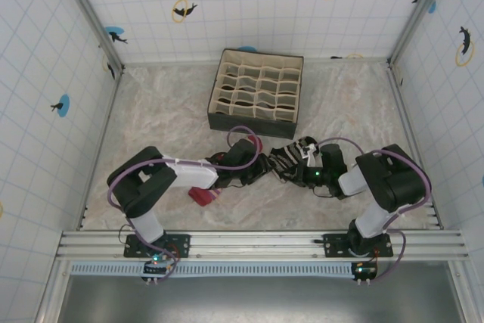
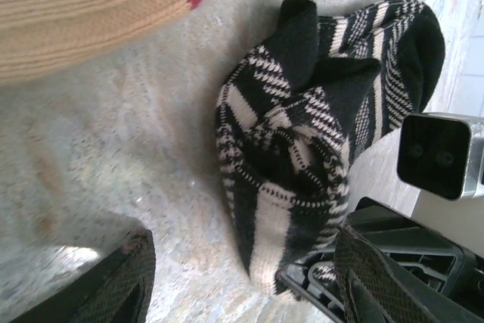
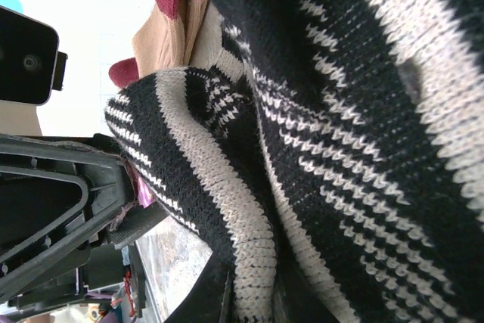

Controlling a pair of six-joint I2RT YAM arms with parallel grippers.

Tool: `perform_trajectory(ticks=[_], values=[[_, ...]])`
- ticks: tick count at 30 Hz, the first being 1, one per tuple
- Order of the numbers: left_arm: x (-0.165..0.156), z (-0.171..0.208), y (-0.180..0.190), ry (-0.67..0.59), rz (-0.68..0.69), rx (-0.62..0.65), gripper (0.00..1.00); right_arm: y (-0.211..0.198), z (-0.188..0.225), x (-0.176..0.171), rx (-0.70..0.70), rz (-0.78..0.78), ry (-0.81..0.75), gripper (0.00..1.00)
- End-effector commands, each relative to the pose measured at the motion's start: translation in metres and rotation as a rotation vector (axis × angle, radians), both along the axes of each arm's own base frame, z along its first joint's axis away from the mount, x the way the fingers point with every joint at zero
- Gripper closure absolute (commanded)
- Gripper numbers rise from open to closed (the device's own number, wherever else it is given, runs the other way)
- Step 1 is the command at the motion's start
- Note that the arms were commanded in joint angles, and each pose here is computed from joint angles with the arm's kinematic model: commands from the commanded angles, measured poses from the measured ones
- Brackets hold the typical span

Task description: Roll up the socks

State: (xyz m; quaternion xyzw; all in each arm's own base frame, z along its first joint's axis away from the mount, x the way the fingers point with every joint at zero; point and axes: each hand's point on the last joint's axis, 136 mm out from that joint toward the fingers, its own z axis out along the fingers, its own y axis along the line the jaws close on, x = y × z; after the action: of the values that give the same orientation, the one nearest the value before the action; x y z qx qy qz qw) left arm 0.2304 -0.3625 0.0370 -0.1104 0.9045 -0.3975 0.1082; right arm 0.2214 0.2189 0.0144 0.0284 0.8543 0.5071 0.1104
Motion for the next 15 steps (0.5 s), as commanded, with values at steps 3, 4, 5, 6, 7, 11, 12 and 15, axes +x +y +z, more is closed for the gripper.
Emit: perform_trajectory(ticks=[3, 4, 5, 6, 7, 11, 12, 15], values=[[0.005, -0.006, -0.009, -0.014, -0.002, -0.007, 0.37, -0.030, -0.059, -0.045, -0.166, -0.082, 0.320, 1.00], [0.006, -0.008, -0.009, -0.012, 0.002, -0.008, 0.38, -0.030, -0.060, -0.044, -0.168, -0.081, 0.319, 1.00], [0.007, -0.009, -0.010, -0.010, 0.007, -0.008, 0.38, -0.030, -0.060, -0.044, -0.169, -0.081, 0.321, 1.00], [0.007, -0.011, -0.010, -0.003, 0.010, -0.007, 0.40, -0.029, -0.059, -0.043, -0.165, -0.080, 0.319, 1.00], [0.007, -0.014, -0.010, 0.003, 0.017, -0.004, 0.41, -0.028, -0.058, -0.041, -0.163, -0.080, 0.316, 1.00], [0.008, -0.027, -0.006, 0.032, 0.047, 0.029, 0.49, -0.027, -0.056, -0.037, -0.155, -0.080, 0.309, 1.00], [0.009, -0.030, -0.002, 0.039, 0.062, 0.055, 0.51, -0.026, -0.055, -0.036, -0.153, -0.078, 0.305, 1.00], [0.012, -0.036, 0.006, 0.044, 0.095, 0.103, 0.54, -0.026, -0.052, -0.033, -0.147, -0.078, 0.285, 0.98]])
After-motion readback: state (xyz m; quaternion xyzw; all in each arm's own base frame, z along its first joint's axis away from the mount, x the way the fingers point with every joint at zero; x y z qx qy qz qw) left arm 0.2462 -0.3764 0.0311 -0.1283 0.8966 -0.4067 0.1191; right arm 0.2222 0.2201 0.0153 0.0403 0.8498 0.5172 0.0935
